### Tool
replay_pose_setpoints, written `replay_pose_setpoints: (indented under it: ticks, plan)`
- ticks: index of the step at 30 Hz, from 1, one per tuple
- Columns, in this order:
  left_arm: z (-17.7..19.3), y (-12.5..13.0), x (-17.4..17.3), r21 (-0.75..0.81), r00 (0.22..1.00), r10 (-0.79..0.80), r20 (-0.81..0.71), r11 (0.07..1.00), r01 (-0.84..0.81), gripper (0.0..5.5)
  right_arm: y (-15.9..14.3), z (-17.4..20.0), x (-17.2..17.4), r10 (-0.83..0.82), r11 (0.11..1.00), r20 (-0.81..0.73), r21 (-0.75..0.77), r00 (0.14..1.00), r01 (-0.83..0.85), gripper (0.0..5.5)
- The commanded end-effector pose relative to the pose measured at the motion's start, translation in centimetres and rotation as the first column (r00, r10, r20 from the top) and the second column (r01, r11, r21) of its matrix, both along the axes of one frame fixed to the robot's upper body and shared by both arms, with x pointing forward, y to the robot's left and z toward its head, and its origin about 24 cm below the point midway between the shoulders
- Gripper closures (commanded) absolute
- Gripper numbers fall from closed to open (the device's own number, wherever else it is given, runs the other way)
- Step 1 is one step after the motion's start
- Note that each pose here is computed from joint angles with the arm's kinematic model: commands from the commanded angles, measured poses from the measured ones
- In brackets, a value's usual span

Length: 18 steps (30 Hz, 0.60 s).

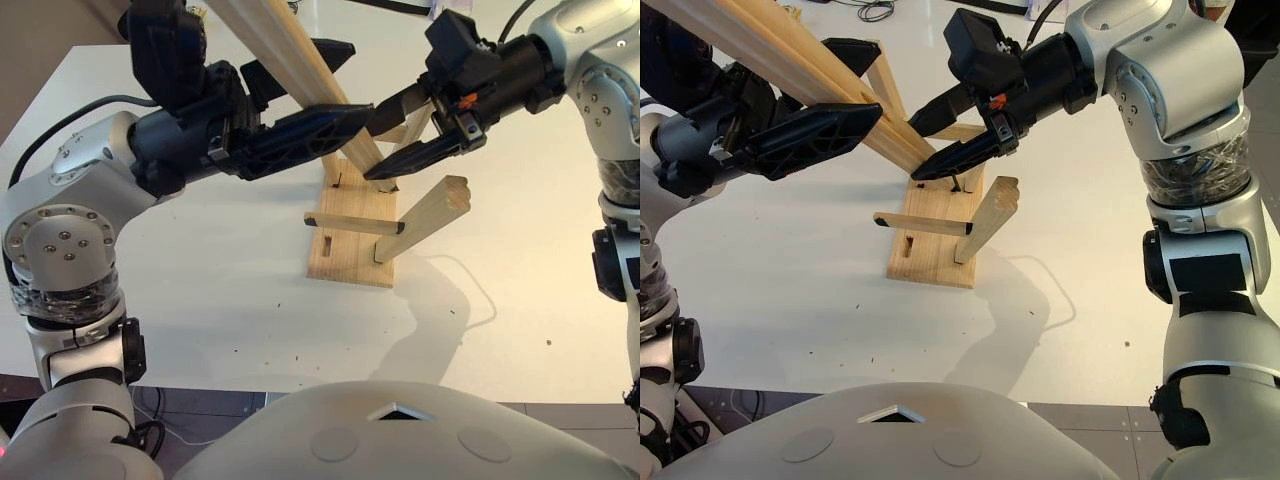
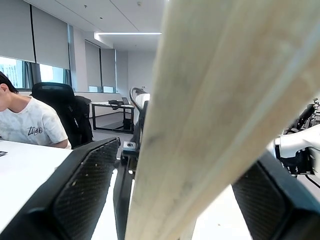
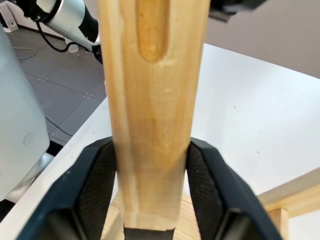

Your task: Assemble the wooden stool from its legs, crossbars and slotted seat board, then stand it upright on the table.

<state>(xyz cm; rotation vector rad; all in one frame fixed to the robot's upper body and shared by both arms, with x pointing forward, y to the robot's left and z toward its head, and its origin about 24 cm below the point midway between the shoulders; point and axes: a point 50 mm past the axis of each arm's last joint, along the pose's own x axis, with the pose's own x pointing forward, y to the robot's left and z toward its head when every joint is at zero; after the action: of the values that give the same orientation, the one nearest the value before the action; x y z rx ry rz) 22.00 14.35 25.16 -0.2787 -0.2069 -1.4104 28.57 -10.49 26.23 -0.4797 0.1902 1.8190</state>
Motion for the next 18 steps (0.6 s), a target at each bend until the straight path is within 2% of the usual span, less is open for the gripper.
replay_pose_setpoints:
  ticks: [1, 17, 18]
  plan:
    - [-0.22, -0.21, -0.16, 0.029, 1.000, -0.004, -0.001, 1.000, 0.004, 1.81, 0.33, 0.90, 0.08, 0.015, 1.000, 0.049, -0.007, 0.999, -0.015, 3.44]
    - [-0.32, -0.24, 0.21, 0.023, 0.999, 0.030, -0.018, 0.999, -0.029, 1.81, 0.60, 0.54, 0.54, 0.001, 1.000, 0.065, -0.010, 0.998, -0.001, 3.44]
    - [-0.31, -0.25, 0.17, 0.022, 0.999, 0.027, -0.018, 0.999, -0.026, 1.99, 0.59, 0.60, 0.60, -0.002, 1.000, 0.068, -0.007, 0.998, 0.003, 3.44]
